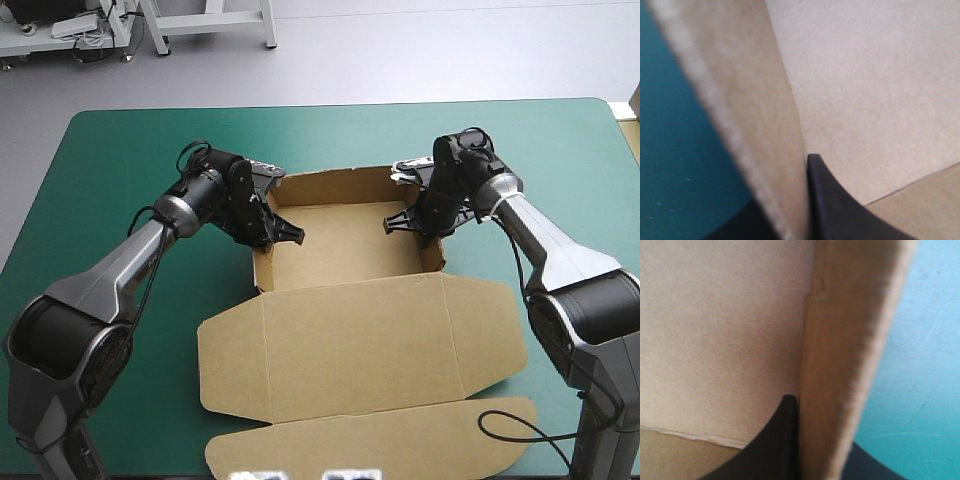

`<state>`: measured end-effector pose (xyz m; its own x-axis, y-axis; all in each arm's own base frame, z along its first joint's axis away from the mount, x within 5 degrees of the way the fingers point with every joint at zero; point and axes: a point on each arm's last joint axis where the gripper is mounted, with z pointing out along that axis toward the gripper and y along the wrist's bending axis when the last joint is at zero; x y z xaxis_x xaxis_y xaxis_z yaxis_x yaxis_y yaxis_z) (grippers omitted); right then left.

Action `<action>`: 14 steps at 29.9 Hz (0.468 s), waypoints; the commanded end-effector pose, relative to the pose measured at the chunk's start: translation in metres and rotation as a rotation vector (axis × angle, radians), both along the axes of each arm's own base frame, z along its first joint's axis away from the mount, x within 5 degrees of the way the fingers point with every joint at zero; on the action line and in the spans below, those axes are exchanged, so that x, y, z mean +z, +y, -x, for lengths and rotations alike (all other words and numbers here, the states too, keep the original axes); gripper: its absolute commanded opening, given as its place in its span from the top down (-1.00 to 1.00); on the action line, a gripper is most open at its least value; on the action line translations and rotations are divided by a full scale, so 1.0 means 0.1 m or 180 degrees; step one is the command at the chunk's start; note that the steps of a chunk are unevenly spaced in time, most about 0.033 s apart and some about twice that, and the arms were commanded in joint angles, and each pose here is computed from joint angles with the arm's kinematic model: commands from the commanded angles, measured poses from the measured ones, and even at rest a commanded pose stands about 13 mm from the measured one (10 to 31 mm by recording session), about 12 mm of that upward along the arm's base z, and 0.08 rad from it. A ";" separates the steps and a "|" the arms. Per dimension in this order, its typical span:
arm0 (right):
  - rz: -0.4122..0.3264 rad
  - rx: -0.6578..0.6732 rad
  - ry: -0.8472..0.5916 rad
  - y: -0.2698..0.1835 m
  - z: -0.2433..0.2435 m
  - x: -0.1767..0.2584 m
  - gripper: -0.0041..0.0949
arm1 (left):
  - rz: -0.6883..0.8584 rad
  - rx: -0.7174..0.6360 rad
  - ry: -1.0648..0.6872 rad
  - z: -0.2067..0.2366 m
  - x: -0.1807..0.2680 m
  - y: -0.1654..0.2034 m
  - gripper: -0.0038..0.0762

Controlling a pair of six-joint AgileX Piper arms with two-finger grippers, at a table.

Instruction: Fold the box

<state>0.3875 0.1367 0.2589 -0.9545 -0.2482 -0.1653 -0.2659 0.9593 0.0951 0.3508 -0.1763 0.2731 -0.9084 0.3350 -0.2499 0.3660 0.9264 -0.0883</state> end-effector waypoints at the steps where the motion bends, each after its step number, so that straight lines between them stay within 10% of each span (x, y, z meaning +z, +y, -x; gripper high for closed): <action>1: -0.0234 0.0075 -0.0111 0.09 0.10 0.27 0.71 | 0.0096 -0.0186 -0.0234 0.06 0.25 -0.04 0.74; 9: -0.0244 0.0035 -0.0115 0.09 0.10 0.28 -0.50 | -0.0252 -0.0273 -0.0059 0.11 0.25 0.06 -0.12; 14: -0.0292 0.0053 -0.0263 0.08 0.14 0.45 -0.62 | -0.0224 -0.0229 -0.0117 0.10 0.42 0.06 -0.34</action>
<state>0.3851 0.1454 0.2603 -0.9560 -0.2402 -0.1686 -0.2650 0.9534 0.1440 0.3493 -0.1707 0.2802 -0.8832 0.4229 -0.2027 0.4321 0.9018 -0.0016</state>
